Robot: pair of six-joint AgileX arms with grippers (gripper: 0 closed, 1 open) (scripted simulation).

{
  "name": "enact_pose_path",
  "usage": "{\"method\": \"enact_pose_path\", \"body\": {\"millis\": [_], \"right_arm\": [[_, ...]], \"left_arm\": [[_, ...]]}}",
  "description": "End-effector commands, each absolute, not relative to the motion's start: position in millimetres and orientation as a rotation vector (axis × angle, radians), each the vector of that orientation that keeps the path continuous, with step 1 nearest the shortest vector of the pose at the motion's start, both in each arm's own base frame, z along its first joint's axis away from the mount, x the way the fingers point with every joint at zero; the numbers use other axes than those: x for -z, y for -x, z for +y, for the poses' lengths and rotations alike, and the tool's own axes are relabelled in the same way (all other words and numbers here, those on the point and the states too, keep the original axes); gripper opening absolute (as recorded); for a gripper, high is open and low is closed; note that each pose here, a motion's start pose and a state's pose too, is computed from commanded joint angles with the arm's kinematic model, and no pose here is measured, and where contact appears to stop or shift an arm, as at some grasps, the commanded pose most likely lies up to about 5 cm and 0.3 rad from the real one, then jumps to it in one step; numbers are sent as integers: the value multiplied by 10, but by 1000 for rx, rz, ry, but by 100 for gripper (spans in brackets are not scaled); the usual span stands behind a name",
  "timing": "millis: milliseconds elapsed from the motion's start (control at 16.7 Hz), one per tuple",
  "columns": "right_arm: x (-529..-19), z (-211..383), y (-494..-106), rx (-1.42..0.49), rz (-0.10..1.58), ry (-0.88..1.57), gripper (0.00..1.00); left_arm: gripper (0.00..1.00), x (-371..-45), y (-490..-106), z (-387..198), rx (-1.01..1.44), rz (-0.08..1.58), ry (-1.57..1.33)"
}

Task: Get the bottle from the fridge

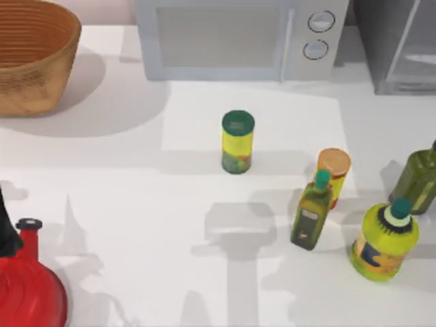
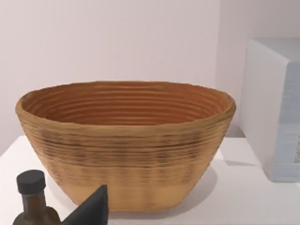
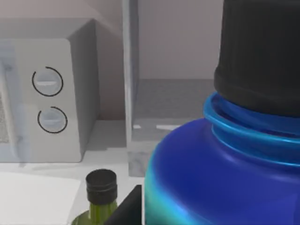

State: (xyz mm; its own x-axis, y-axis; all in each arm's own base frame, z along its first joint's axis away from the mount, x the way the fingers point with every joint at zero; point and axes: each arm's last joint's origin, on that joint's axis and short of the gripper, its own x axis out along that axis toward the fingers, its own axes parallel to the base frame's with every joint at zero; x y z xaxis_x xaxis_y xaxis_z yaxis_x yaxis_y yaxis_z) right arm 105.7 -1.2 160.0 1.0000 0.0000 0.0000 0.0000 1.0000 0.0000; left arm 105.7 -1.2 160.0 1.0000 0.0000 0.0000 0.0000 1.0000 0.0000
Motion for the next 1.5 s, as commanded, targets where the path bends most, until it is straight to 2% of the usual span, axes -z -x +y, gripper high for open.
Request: {"method": "enact_pose_path", "body": {"millis": [300,540,780,960,1140,1320,1500], "right_arm": [[-1688,10,-1061,-3,-22,-5,0],[-2077,158,-1125,-22,-99,-41,0],[-2471,520,-1358,-42,-115,-118,0],[-2572,1043,-1585,-54,-67,-158,0],[-2435,1762,-1674,-60,-7,-152,0],[-2104,2508,-1511,-64,27,-110,0],[-1684,3091,-1178,-56,28,-56,0]], "left_arm": [[100,-1600,-1057,-12,0,0,0],[100,-1600,-1057,-12,0,0,0],[100,-1600,-1057,-12,0,0,0],[100,-1600,-1057,-12,0,0,0],[100,-1600,-1057,-12,0,0,0],[100,-1600,-1057,-12,0,0,0],[100,-1600,-1057,-12,0,0,0]]}}
